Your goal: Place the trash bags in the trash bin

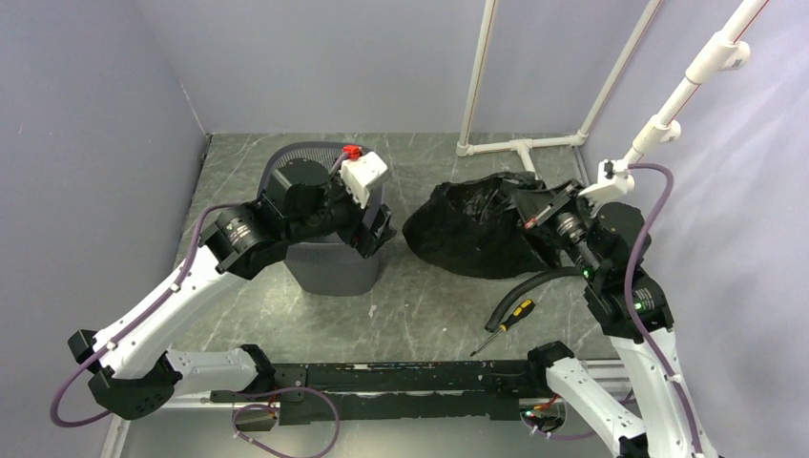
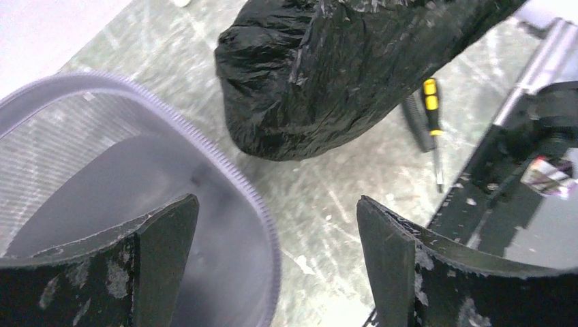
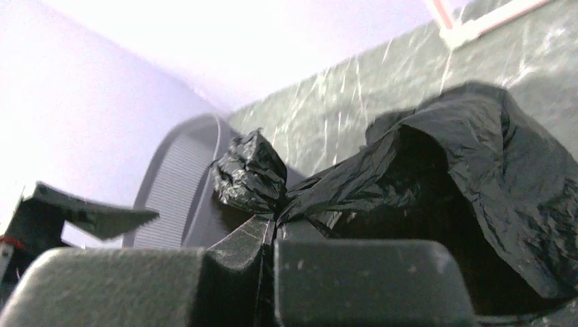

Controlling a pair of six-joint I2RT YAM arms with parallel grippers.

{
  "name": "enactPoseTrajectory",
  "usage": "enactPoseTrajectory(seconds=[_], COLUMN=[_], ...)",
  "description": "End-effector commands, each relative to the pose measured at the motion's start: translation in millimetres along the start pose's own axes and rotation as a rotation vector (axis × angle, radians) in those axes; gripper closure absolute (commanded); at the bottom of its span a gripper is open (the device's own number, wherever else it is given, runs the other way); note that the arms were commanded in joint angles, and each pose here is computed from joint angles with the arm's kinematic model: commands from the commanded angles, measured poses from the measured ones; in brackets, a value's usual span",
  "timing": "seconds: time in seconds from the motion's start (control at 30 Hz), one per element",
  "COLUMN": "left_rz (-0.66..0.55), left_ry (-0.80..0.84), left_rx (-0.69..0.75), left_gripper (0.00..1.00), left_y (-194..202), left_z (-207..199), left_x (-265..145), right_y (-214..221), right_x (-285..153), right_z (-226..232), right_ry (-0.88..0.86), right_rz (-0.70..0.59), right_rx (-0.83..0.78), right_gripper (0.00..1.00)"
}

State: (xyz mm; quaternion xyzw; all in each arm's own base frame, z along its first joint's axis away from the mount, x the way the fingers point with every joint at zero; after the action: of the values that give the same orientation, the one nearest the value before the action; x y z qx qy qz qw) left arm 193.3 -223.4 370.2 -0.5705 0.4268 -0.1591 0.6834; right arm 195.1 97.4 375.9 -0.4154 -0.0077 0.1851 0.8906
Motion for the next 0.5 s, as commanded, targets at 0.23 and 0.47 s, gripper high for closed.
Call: enactPoseTrajectory(seconds=[0.23,0.47], left_rz=[-0.082,-0.006], left_ry=[0.288,0.189], left_rx=[0.127,0.150], left_gripper=[0.07,0.07], left_y=[-21.1,16.9], left_z=[-57.9,-69.1], left_x=[39.2,90.7], right_y=[-24.3,-22.5], right_x=[-4.3,0.4], right_z=[-9.5,-11.4], right_ry=[0.115,0.123], right_rz=[-0.144,-0.128], right_rx=[0.005,-0.019], right_gripper=[1.00,1.00])
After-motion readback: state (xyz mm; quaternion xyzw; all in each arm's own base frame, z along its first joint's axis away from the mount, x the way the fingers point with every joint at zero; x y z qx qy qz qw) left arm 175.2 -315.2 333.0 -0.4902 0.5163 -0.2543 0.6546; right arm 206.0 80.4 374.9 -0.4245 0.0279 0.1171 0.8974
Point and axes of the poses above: each gripper's point midway between its finger pads, its own x axis out along the fingers, its own z axis along the line the jaws close on, y = z × x, the point moved 5 cm from there along -x, back along the fingers, and after that the axes turned 2 degrees about -x, right-handed, at the moved point
